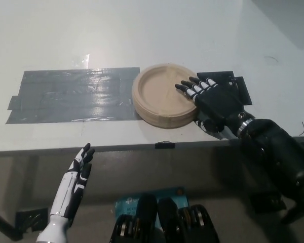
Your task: A stack of plates is kept in the middle of the desk close to the robot and the robot grabs the stack with its right hand, picks it up and hands it to a person.
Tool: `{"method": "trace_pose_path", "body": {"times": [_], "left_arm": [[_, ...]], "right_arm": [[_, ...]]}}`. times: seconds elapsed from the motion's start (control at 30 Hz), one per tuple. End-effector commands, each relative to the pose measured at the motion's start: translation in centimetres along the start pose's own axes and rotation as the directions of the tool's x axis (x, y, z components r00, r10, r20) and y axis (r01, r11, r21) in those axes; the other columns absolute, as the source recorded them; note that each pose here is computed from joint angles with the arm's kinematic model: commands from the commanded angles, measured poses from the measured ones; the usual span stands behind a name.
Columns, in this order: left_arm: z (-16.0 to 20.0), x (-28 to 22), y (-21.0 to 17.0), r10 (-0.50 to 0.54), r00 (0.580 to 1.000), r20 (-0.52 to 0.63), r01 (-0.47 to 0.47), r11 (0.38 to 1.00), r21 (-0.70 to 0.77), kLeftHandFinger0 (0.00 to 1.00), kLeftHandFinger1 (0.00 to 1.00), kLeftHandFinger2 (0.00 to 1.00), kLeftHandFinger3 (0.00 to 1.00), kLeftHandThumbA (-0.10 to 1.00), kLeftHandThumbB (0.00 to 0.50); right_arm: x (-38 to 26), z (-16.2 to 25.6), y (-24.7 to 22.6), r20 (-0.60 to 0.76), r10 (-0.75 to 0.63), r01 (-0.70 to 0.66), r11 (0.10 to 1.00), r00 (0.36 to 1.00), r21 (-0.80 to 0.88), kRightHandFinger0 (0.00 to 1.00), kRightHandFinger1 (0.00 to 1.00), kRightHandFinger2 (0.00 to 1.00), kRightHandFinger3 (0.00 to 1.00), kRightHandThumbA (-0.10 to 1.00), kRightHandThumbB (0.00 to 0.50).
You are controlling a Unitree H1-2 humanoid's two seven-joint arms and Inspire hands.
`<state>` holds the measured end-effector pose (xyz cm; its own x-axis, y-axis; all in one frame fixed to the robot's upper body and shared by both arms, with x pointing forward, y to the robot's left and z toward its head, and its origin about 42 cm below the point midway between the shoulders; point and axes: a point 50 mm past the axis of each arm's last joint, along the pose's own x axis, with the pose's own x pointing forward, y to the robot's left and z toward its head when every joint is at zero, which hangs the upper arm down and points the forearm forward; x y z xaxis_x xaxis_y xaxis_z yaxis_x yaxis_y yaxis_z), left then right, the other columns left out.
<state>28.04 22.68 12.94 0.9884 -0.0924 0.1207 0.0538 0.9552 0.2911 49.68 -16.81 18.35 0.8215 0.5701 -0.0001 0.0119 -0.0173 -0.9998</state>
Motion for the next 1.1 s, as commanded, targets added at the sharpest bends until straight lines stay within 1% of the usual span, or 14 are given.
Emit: {"method": "trace_pose_path", "body": {"times": [0.0, 0.13, 0.17, 0.33, 0.37, 0.4, 0.5, 0.57, 0.63, 0.73, 0.77, 0.87, 1.0, 1.07], "left_arm": [[1.4, 0.9, 0.3, 0.004, 0.998, 0.064, -0.005, 1.0, 0.008, 1.0, 1.0, 1.0, 1.0, 1.0, 0.0], [1.8, 1.2, 0.3, 0.003, 0.998, 0.07, -0.004, 1.0, 0.014, 1.0, 1.0, 1.0, 1.0, 1.0, 0.0], [1.9, 1.3, 0.3, 0.001, 0.998, 0.069, -0.002, 1.0, 0.014, 1.0, 1.0, 1.0, 1.0, 1.0, 0.0], [2.0, 1.5, 0.6, -0.001, 0.997, 0.071, 0.0, 1.0, 0.013, 1.0, 1.0, 1.0, 1.0, 1.0, 0.0], [2.0, 1.6, 0.6, -0.003, 0.997, 0.073, 0.002, 1.0, 0.014, 1.0, 1.0, 1.0, 1.0, 1.0, 0.0], [2.0, 1.6, 0.6, -0.005, 0.997, 0.076, 0.003, 1.0, 0.015, 1.0, 1.0, 1.0, 1.0, 1.0, 0.0], [2.1, 1.5, 0.6, -0.007, 0.998, 0.07, 0.006, 1.0, 0.013, 1.0, 1.0, 1.0, 1.0, 1.0, 0.0], [2.1, 1.5, 0.6, -0.006, 0.998, 0.07, 0.005, 1.0, 0.013, 1.0, 1.0, 1.0, 1.0, 1.0, 0.0], [2.1, 1.5, 0.6, -0.005, 0.997, 0.071, 0.004, 1.0, 0.012, 1.0, 1.0, 1.0, 1.0, 1.0, 0.0], [2.1, 1.6, 0.7, -0.004, 0.997, 0.071, 0.003, 1.0, 0.011, 1.0, 1.0, 1.0, 1.0, 1.0, 0.0], [2.1, 1.7, 0.7, -0.003, 0.997, 0.071, 0.002, 1.0, 0.011, 1.0, 1.0, 1.0, 1.0, 1.0, 0.0], [2.0, 1.8, 0.7, -0.002, 0.997, 0.071, 0.002, 1.0, 0.012, 1.0, 1.0, 1.0, 1.0, 1.0, 0.0], [2.1, 1.9, 0.7, -0.005, 0.997, 0.075, 0.004, 1.0, 0.021, 1.0, 1.0, 1.0, 1.0, 1.0, 0.0], [2.0, 1.9, 0.7, -0.006, 0.997, 0.076, 0.005, 1.0, 0.021, 1.0, 1.0, 1.0, 1.0, 1.0, 0.0]], "right_arm": [[2.1, 2.5, 2.4, 0.133, -0.128, 0.158, 0.958, 0.983, -0.241, 0.0, 0.0, 0.09, 0.31, -0.1, 0.313], [2.0, 2.1, 3.3, 0.117, -0.131, 0.154, 0.964, 0.984, -0.218, 0.0, 0.04, 0.27, 0.38, -0.1, 0.245], [1.9, 1.8, 3.1, 0.127, -0.165, 0.187, 0.963, 0.978, -0.194, 0.0, 0.08, 0.35, 0.3, -0.1, 0.265], [1.9, 1.3, 2.5, 0.133, -0.233, 0.253, 0.953, 0.963, -0.164, 0.0, 0.07, 0.4, 0.44, -0.1, 0.29], [1.8, 1.2, 2.4, 0.133, -0.255, 0.274, 0.949, 0.958, -0.158, 0.0, 0.07, 0.39, 0.3, -0.1, 0.277], [1.7, 1.1, 2.3, 0.134, -0.272, 0.291, 0.945, 0.953, -0.151, 0.0, 0.06, 0.4, 0.26, -0.1, 0.278], [1.6, 0.8, 1.6, 0.144, -0.33, 0.349, 0.926, 0.933, -0.141, 0.0, 0.06, 0.42, 0.24, -0.1, 0.253], [1.7, 0.6, 0.8, 0.16, -0.379, 0.401, 0.904, 0.912, -0.148, 0.0, 0.05, 0.4, 0.29, -0.1, 0.289], [1.7, 0.4, -0.2, 0.178, -0.438, 0.464, 0.874, 0.881, -0.146, 0.0, 0.02, 0.37, 0.21, -0.1, 0.304], [1.8, 0.1, -2.6, 0.209, -0.539, 0.568, 0.813, 0.816, -0.123, 0.0, 0.11, 0.56, 0.15, -0.1, 0.293], [1.9, 0.0, -4.2, 0.224, -0.587, 0.618, 0.779, 0.778, -0.106, 0.0, 0.12, 0.56, 0.27, -0.1, 0.293], [1.7, -0.1, -6.4, 0.239, -0.647, 0.678, 0.73, 0.724, -0.08, 0.0, 0.06, 0.47, 0.41, -0.1, 0.291], [1.3, 0.0, -8.7, 0.246, -0.695, 0.726, 0.686, 0.675, -0.055, 0.0, 0.0, 0.38, 0.27, -0.1, 0.294], [0.9, 0.0, -9.5, 0.254, -0.703, 0.736, 0.674, 0.664, -0.058, 0.0, 0.0, 0.39, 0.33, -0.1, 0.31]]}}
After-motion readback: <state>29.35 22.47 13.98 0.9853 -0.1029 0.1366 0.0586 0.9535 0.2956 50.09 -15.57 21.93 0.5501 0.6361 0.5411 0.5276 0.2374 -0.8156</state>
